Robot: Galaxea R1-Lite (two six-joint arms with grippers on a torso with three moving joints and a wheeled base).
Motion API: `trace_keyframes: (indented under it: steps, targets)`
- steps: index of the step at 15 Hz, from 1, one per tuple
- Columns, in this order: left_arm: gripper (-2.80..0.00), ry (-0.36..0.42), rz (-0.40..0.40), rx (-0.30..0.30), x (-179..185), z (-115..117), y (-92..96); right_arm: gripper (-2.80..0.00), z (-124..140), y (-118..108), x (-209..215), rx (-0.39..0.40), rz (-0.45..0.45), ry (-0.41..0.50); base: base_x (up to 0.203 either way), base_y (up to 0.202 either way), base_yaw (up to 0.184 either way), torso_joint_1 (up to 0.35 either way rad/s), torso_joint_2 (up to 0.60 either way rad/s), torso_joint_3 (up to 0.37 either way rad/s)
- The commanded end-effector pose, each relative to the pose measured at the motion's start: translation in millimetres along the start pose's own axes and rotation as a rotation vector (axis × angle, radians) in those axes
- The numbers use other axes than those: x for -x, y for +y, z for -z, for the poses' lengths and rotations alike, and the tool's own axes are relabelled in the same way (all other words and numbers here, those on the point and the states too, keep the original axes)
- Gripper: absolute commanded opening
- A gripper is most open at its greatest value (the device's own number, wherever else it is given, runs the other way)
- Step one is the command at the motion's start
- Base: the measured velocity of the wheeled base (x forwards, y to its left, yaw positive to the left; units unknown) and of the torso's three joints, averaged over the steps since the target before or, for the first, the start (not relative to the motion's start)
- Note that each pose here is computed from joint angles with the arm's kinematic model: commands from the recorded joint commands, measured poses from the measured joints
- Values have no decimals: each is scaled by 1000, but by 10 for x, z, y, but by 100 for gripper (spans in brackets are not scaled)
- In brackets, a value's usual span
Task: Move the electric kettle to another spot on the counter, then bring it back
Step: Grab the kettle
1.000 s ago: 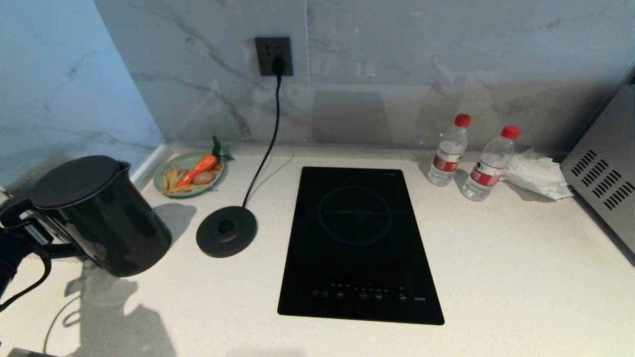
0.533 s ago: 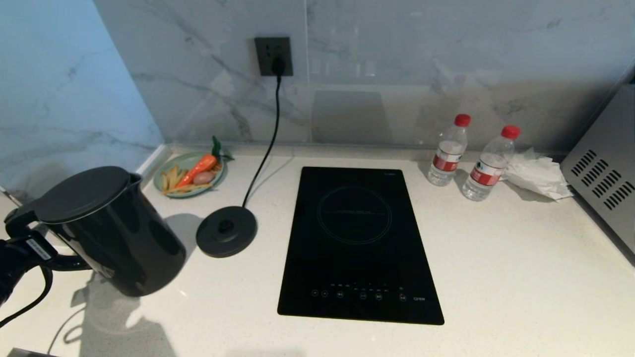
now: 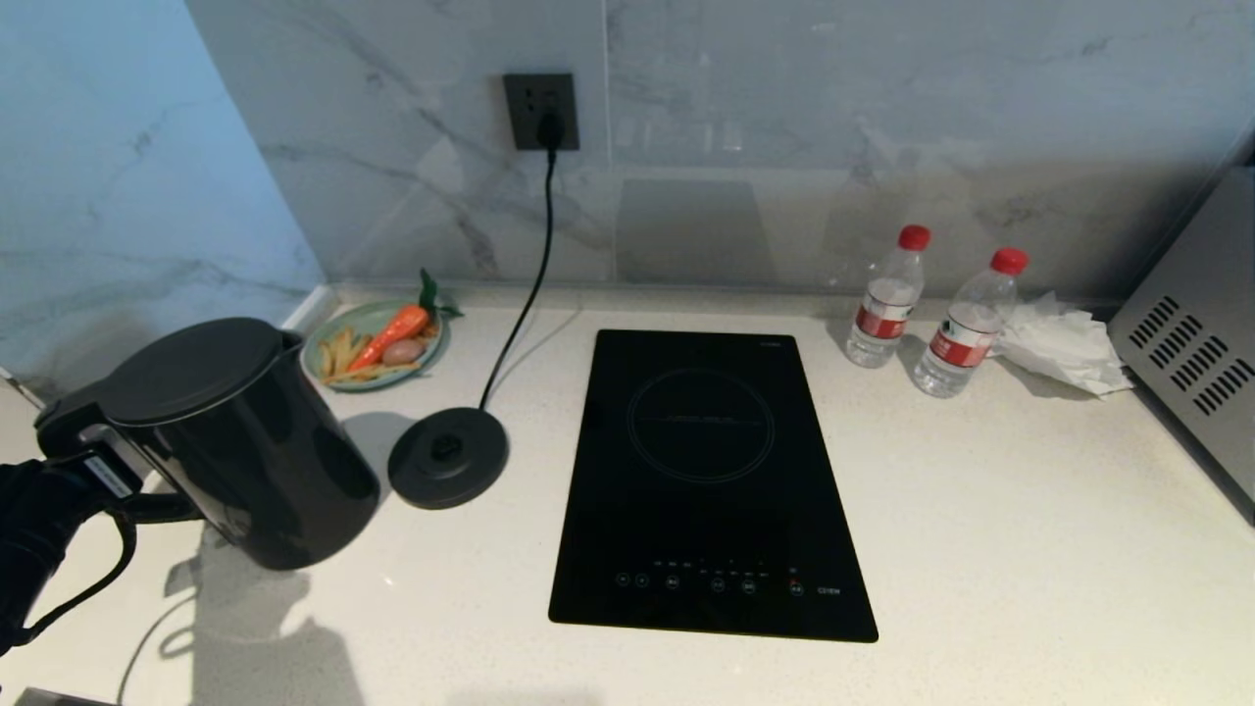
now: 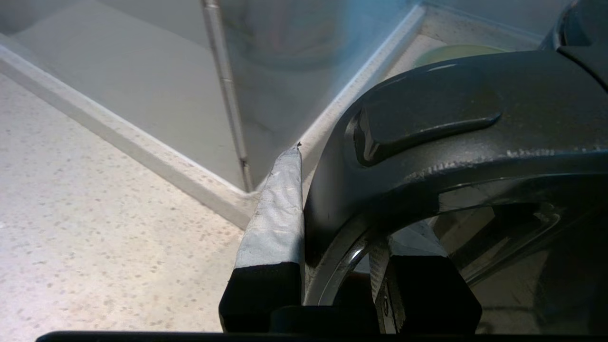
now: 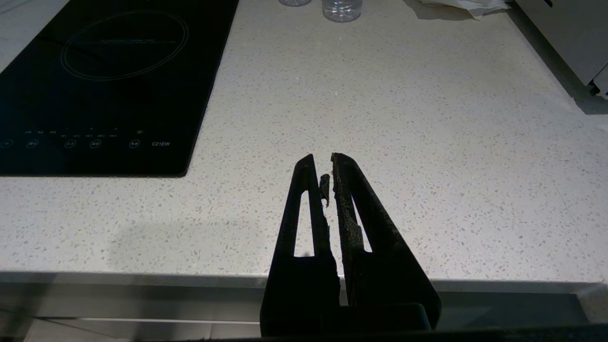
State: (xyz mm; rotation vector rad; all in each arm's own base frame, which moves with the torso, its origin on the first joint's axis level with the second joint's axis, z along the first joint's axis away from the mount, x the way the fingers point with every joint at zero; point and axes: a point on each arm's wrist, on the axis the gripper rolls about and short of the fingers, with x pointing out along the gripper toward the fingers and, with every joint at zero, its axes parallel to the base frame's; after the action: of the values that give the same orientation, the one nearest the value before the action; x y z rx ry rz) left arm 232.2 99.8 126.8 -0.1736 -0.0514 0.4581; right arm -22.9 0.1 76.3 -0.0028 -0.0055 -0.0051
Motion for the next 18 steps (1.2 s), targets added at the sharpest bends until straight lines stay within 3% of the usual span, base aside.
trace_keyframes:
  steps: [1,9,11,18]
  targets:
    - [-280,1,18,2,-12,-26,-112,-280,-1,0,0,0,0,0,0,0,0,0,0,0]
    - [-280,-17,-9,7,-116,-295,-182,-280,3,0,-1,0,-1,1,0,0,0,0,0,0]
    - [-280,-9,-23,38,-131,-319,-186,-280,-1,0,0,0,-1,-1,0,0,0,0,0,0]
    - [-280,-30,-19,51,-132,-372,-208,-280,-1,0,0,0,-1,-1,0,0,0,0,0,0]
